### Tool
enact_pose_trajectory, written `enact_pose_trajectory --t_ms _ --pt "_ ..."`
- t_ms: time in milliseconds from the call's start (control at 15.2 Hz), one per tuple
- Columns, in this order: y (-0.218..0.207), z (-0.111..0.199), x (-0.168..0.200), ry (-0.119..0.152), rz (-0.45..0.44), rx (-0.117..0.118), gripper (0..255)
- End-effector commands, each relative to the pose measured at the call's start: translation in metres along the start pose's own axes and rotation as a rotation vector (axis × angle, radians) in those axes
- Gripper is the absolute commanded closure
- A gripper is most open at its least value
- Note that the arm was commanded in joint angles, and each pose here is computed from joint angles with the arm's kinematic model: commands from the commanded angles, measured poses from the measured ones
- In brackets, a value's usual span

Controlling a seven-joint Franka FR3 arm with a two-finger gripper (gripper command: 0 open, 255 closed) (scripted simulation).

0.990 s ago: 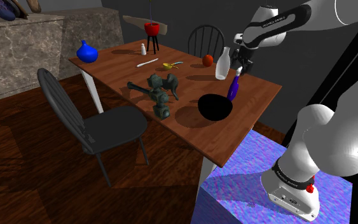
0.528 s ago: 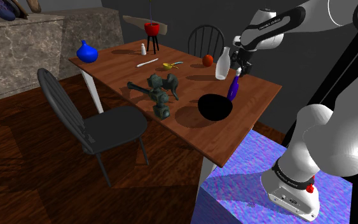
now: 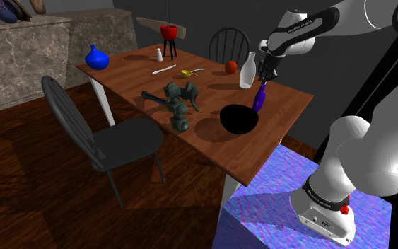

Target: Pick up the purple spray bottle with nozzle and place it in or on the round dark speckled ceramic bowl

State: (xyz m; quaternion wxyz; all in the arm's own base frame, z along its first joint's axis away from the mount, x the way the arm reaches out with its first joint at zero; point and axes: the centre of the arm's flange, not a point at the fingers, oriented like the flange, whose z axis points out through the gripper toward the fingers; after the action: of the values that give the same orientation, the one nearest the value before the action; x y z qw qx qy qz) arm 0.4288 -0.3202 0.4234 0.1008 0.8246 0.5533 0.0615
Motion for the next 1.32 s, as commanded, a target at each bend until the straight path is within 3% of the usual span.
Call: enact_pose_trajectory --t_ms 0,198,1254 --pt "0.000 0.000 0.000 0.000 0.000 0.000 255" --pt "0.000 0.000 0.000 0.000 0.000 0.000 255" --pt "0.020 -0.082 -0.001 0.000 0.000 0.000 255"
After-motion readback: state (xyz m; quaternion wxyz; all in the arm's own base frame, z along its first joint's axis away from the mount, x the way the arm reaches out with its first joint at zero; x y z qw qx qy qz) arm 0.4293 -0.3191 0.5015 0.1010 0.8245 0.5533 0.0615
